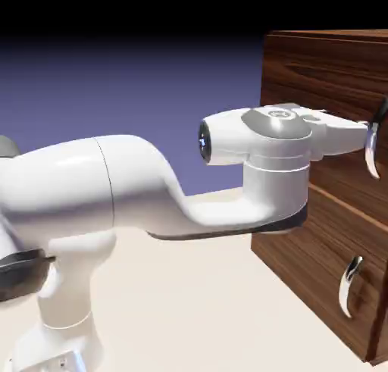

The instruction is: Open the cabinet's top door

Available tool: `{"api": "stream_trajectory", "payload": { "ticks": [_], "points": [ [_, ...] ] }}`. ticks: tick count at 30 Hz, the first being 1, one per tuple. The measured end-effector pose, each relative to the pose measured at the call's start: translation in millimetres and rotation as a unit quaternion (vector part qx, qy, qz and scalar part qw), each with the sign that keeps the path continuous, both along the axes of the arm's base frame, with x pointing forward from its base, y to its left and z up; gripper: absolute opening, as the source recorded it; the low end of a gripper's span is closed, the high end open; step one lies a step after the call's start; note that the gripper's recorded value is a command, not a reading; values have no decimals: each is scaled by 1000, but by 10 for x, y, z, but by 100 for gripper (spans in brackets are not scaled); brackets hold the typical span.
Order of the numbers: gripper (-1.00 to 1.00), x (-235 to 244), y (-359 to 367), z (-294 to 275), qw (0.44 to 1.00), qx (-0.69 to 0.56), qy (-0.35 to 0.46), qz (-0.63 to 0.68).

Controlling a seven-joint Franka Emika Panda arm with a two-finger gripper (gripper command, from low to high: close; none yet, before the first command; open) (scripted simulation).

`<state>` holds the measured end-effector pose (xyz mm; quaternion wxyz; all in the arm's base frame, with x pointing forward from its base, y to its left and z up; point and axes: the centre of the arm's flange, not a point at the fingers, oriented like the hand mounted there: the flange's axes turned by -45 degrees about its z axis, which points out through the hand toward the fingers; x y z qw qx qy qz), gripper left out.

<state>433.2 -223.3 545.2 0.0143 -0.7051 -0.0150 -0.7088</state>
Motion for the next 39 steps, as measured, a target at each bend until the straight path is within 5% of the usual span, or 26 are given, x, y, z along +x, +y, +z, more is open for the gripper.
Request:
{"api": "stream_trajectory", "payload": {
  "ticks": [7, 8, 39],
  "points": [
    [100, 477, -55, -114, 1000, 1, 3, -1],
    [-100, 553, -47, -114, 1000, 0, 3, -1],
    [-100, -1669, 1312, -114, 962, 1, 2, -273]
  ]
}}
